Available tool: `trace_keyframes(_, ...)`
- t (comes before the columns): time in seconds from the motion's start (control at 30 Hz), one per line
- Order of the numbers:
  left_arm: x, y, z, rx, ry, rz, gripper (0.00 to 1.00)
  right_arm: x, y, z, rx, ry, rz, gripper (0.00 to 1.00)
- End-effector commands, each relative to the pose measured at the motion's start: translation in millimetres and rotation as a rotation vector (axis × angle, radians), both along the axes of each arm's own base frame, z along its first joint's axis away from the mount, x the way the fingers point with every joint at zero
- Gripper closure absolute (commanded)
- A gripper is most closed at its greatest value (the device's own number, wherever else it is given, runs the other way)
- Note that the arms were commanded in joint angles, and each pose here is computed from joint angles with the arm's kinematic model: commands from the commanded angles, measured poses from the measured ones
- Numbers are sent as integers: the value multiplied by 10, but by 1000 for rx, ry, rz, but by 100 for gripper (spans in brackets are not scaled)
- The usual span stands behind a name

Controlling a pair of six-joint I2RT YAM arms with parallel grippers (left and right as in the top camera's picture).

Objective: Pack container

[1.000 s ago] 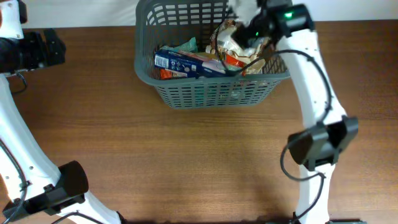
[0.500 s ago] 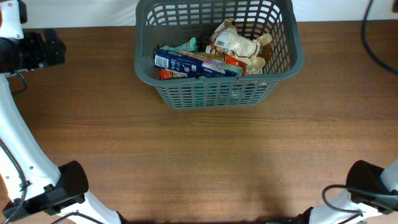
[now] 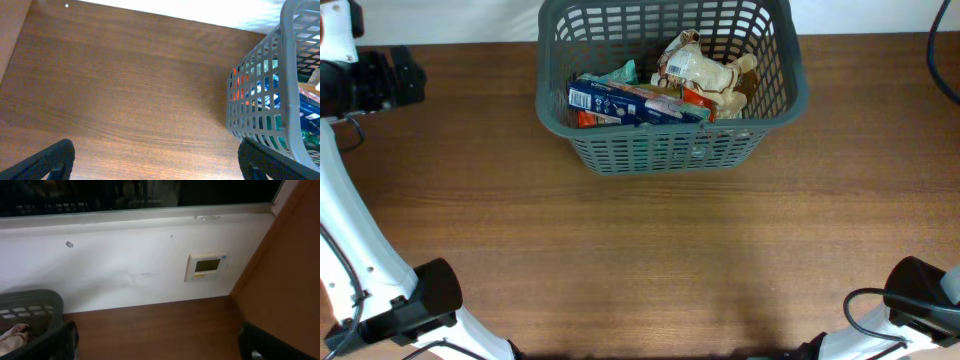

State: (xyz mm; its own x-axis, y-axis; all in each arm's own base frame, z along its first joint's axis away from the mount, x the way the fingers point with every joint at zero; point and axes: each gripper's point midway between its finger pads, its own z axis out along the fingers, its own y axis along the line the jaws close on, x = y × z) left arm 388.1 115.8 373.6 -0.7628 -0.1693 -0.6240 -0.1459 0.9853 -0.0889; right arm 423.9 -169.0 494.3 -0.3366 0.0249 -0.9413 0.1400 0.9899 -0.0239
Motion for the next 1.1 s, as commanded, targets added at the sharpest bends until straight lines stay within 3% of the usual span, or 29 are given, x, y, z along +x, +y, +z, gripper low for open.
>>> trace_keyframes(0.0, -65, -30, 96, -8, -26, 3, 1, -2, 16, 17, 14, -8, 8, 1)
trace_keyframes(0.27, -65, -30, 96, -8, -26, 3, 1, -118, 96, 114, 6, -21, 10, 1)
trace_keyframes(0.43, -65, -30, 96, -8, -26, 3, 1, -695, 418, 246, -8, -21, 12, 1)
trace_keyframes(0.57, -65, -30, 96, -8, -26, 3, 1, -1067, 662, 11, -12, -30, 24, 1)
trace_keyframes(0.8, -65, -30, 96, -8, -26, 3, 1, -1505, 1385, -1121, -45, -111, 189, 1)
trace_keyframes(0.93, -65, -30, 96, -8, -26, 3, 1, -1818, 1704, -2131, -22, -67, 277, 1)
trace_keyframes(1.07, -65, -30, 96, -8, -26, 3, 1, -1949, 1816, -2843, -5, -26, 312, 1)
